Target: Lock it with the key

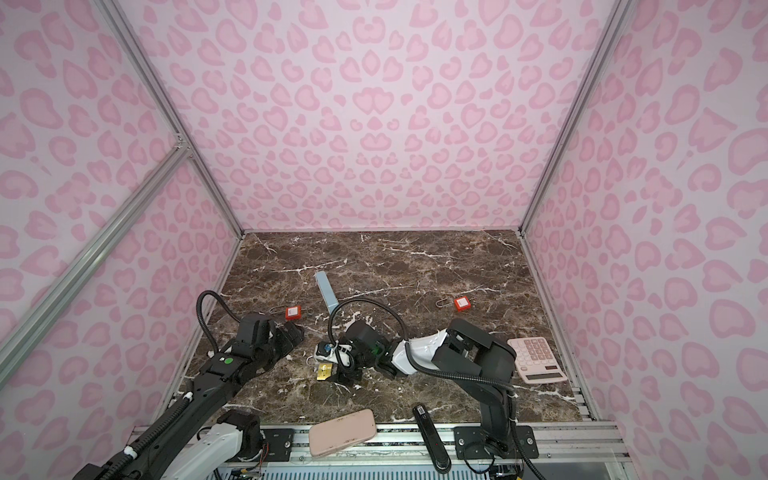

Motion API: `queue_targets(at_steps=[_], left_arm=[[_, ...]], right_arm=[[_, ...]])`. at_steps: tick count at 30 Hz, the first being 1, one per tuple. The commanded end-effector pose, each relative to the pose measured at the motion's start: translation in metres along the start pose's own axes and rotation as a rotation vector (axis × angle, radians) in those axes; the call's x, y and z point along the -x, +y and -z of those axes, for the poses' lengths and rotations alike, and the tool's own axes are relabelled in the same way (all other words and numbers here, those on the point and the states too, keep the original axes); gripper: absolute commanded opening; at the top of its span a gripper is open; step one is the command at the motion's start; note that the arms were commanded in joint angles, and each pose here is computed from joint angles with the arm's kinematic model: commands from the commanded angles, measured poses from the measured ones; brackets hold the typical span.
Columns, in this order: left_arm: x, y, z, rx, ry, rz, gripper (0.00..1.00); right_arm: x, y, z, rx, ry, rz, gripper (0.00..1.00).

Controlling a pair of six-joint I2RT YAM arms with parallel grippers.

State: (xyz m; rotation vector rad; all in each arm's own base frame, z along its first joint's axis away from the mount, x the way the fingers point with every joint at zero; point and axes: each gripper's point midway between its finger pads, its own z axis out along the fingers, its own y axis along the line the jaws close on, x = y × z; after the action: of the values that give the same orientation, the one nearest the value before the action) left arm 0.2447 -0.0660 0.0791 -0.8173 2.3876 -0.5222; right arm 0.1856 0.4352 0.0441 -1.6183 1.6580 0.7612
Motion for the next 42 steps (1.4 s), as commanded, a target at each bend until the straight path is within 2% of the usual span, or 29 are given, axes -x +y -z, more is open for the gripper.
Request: queue_targets(at_steps=[1, 3, 7, 13, 25, 34, 42], left_arm=[[-0.006, 0.006, 0.000, 0.009, 0.016, 0.028, 0.97], [-0.006, 0.007, 0.001, 0.004, 0.006, 0.036, 0.97], [-0.003, 0.001, 0.006, -0.034, -0.015, 0.036, 0.97], [-0.009, 0.001, 0.006, -0.038, 0.017, 0.028, 0.97], [-0.011, -0.006, 0.007, -0.066, 0.044, 0.030, 0.99], [-0.007, -0.017, 0.012, -0.108, 0.039, 0.030, 1.00], [-0.001, -0.032, 0.019, -0.155, 0.031, 0.034, 0.99]], right_arm=[[-0.003, 0.006, -0.008, 0.017, 0.007, 0.020, 0.80], [-0.003, 0.008, -0.012, 0.024, 0.006, 0.021, 0.75], [-0.008, 0.013, -0.017, 0.040, 0.026, 0.030, 0.71], [-0.010, 0.015, -0.022, 0.057, 0.028, 0.023, 0.64], [-0.022, 0.017, -0.026, 0.066, 0.053, 0.014, 0.54], [-0.019, 0.014, -0.021, 0.044, 0.050, 0.009, 0.38], [0.000, -0.007, -0.005, -0.022, -0.058, -0.067, 0.36]])
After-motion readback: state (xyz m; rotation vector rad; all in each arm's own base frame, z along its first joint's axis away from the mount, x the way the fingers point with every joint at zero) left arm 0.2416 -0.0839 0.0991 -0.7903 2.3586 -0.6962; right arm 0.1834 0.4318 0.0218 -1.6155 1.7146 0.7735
